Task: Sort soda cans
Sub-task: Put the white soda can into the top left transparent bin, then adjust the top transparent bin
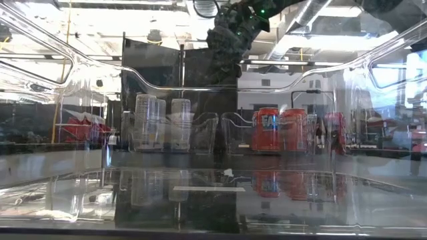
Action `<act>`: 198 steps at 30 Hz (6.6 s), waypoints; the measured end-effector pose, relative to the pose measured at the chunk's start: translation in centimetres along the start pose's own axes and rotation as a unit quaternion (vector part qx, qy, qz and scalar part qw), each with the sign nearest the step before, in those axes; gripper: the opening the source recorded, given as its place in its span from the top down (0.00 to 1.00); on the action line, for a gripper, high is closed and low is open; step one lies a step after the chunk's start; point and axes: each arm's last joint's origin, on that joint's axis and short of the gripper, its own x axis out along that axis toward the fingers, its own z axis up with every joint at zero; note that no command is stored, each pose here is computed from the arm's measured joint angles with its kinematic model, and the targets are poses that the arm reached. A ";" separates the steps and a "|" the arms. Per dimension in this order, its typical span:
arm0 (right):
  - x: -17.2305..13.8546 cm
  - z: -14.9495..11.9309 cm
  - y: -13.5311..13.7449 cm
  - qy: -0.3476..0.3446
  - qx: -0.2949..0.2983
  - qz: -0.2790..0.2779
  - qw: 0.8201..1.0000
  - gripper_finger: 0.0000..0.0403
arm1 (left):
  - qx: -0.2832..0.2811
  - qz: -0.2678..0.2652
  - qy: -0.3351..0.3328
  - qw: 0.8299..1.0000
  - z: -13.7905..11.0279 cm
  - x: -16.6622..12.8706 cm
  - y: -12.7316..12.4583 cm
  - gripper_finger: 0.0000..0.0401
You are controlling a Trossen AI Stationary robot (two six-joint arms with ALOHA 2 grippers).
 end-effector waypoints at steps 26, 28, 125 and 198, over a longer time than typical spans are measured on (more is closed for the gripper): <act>-8.2 -1.6 2.6 0.023 0.014 0.007 1.000 0.46 | 0.123 -0.036 -0.092 0.987 13.0 -9.7 -2.1 0.39; -9.6 -1.6 3.1 0.007 0.015 0.005 1.000 0.46 | 0.140 -0.044 -0.120 0.982 14.8 -11.0 -1.8 0.39; -10.2 -3.4 5.7 -0.004 0.102 -0.126 0.987 0.57 | 0.308 0.058 -0.287 0.905 39.2 -21.3 -3.8 0.12; 9.4 -1.4 -9.7 -0.122 0.176 -0.024 0.977 1.00 | 0.089 -0.139 -0.402 0.901 24.4 -12.8 7.3 1.00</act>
